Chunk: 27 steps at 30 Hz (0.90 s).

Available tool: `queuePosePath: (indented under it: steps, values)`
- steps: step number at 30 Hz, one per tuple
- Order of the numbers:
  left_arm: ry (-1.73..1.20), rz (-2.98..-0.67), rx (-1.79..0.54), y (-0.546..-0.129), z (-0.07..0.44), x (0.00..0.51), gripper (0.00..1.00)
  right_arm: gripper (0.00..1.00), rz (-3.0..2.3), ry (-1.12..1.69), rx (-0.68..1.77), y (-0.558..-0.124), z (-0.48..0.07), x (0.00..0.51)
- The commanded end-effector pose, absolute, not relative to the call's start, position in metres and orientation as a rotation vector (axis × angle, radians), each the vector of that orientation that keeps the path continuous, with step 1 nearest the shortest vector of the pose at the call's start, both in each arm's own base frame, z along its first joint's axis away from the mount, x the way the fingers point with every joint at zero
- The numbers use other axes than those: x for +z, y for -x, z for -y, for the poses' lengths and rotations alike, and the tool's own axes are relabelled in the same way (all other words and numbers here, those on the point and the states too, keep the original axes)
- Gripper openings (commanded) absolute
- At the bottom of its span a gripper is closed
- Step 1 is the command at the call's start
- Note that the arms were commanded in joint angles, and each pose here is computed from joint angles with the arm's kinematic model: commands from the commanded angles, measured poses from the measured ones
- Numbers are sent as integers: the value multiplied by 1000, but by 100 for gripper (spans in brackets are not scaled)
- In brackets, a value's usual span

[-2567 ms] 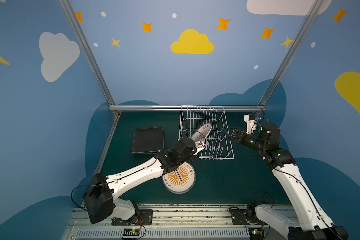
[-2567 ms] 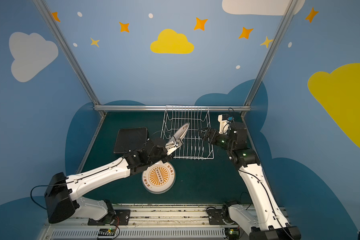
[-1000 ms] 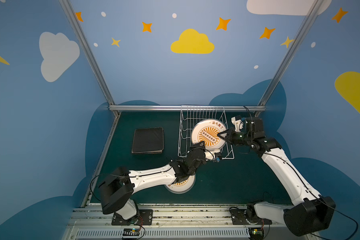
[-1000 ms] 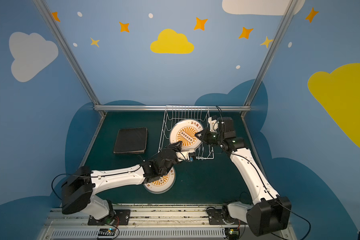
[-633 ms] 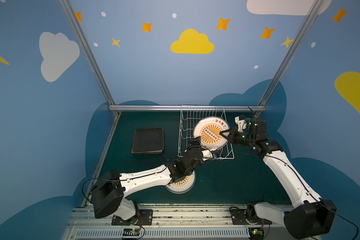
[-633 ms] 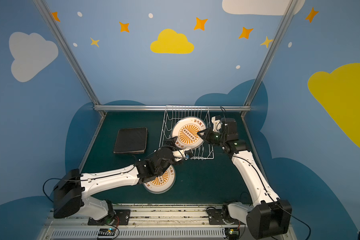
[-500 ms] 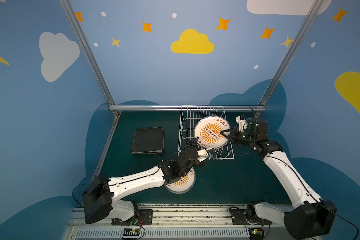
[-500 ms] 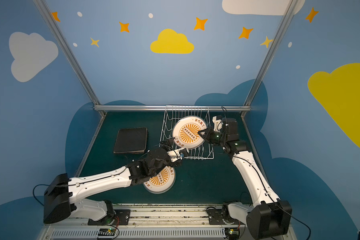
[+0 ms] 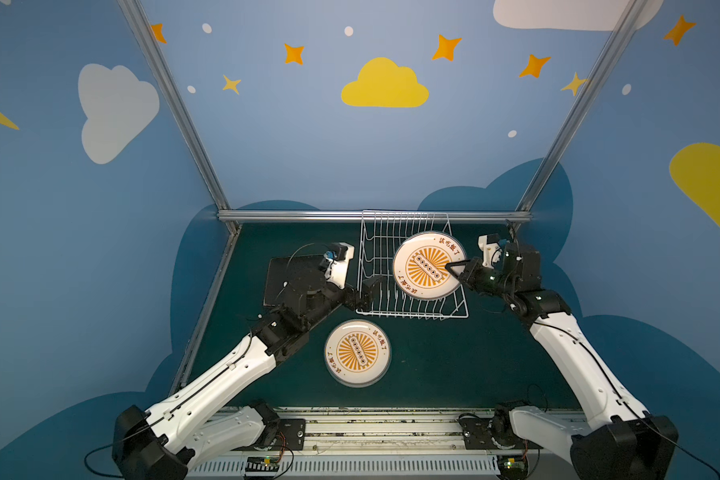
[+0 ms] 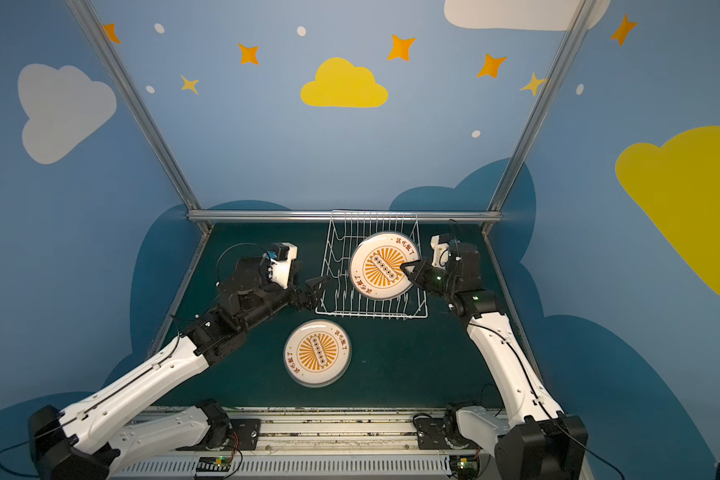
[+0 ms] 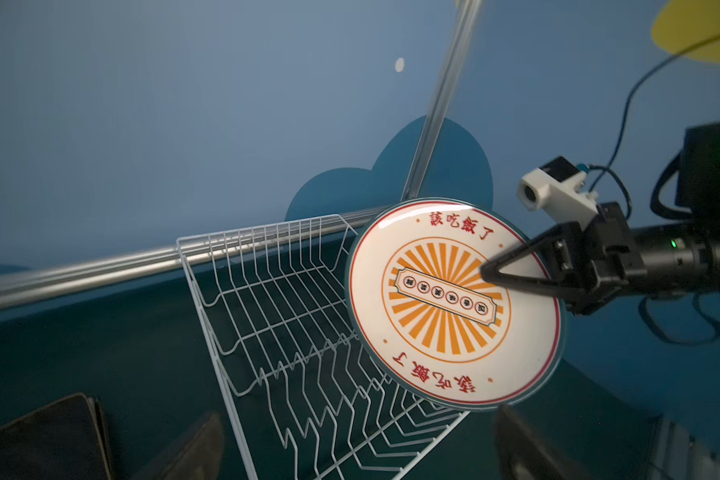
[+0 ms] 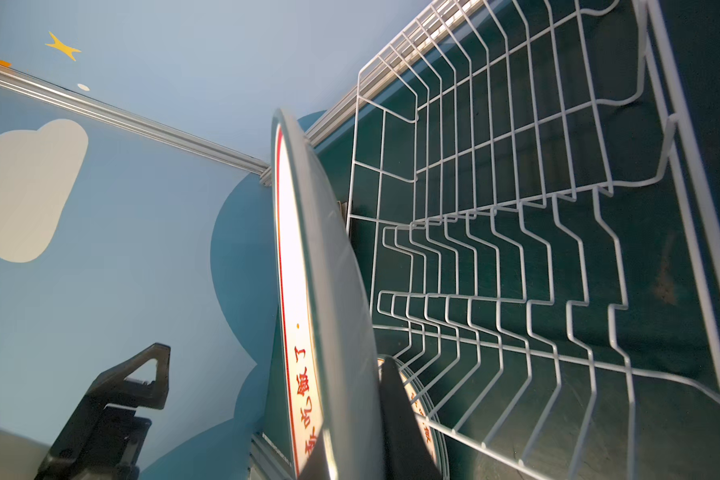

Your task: Unload the plates from the dish rack

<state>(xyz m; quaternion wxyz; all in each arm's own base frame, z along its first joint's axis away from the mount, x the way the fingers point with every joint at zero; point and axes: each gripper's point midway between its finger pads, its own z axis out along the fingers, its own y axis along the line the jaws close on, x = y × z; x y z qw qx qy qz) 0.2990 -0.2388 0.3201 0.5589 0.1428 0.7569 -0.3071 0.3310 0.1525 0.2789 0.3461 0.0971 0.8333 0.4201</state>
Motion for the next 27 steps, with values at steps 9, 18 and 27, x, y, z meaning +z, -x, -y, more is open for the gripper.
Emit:
queuePosePath:
  steps: [9,18,27]
  values:
    - [-125,-1979,-1254,-318,284,287,99,0,-1996,-60,1103,-327,-158,318]
    - [-264,-1956,-1585,-329,337,292,97,0,-2014,3,1158,-325,-167,314]
    - [-268,-1974,-1727,-336,356,282,82,0,-2027,29,1205,-325,-174,308]
